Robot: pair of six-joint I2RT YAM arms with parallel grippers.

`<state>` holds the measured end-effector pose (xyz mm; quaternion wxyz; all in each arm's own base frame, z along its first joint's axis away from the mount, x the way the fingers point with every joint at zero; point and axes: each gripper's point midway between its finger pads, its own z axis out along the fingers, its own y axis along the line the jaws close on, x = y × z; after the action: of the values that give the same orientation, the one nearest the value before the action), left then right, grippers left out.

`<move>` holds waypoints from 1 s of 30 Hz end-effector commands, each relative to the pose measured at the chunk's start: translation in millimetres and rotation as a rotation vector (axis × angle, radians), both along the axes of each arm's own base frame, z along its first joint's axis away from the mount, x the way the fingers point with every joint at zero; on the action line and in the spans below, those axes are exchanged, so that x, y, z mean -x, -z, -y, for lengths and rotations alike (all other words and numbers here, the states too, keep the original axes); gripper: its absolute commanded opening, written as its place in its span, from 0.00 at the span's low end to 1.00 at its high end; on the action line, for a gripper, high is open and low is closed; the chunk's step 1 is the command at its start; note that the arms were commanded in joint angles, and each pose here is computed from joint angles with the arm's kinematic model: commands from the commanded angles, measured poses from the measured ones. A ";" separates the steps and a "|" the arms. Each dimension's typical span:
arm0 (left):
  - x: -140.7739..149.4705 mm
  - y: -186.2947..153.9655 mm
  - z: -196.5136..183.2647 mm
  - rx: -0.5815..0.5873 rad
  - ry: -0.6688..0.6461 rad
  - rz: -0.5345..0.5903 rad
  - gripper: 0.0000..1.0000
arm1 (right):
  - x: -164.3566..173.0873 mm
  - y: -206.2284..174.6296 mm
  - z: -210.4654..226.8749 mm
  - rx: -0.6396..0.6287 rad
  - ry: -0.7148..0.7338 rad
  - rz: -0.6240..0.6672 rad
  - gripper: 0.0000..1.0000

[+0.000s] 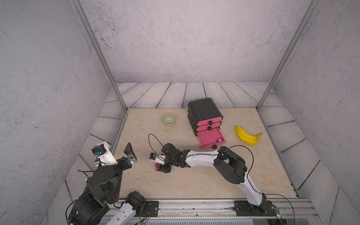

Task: Put the paint cans in the drawer according to color
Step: Pick up the paint can at the center of the board.

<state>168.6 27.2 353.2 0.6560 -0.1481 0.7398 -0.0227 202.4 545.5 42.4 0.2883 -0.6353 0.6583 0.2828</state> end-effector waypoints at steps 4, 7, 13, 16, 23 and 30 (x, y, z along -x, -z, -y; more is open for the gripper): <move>2.0 -8.6 0.3 -0.006 0.013 0.011 0.99 | 14.6 19.6 -5.4 0.048 -0.026 -0.042 0.47; 2.3 -9.3 0.6 -0.007 0.017 0.013 0.99 | 13.0 15.3 -3.1 0.043 -0.016 -0.031 0.42; 1.2 -10.7 2.7 0.000 0.025 0.021 0.99 | -0.7 -15.6 15.1 0.014 0.103 0.032 0.32; -2.4 -9.8 8.1 0.008 0.043 0.022 0.99 | -4.4 -41.8 34.5 -0.046 0.177 0.062 0.31; -22.2 7.5 34.3 0.064 0.112 -0.012 0.99 | -37.4 -83.6 141.8 -0.128 0.499 0.125 0.32; -49.6 32.8 72.7 0.126 0.206 -0.084 0.99 | -77.4 -88.0 302.7 -0.125 0.925 0.135 0.31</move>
<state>209.3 -29.0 319.5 0.6116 -0.1097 0.7787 -0.0872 264.8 291.2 133.2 0.4529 -0.3543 0.8021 0.1610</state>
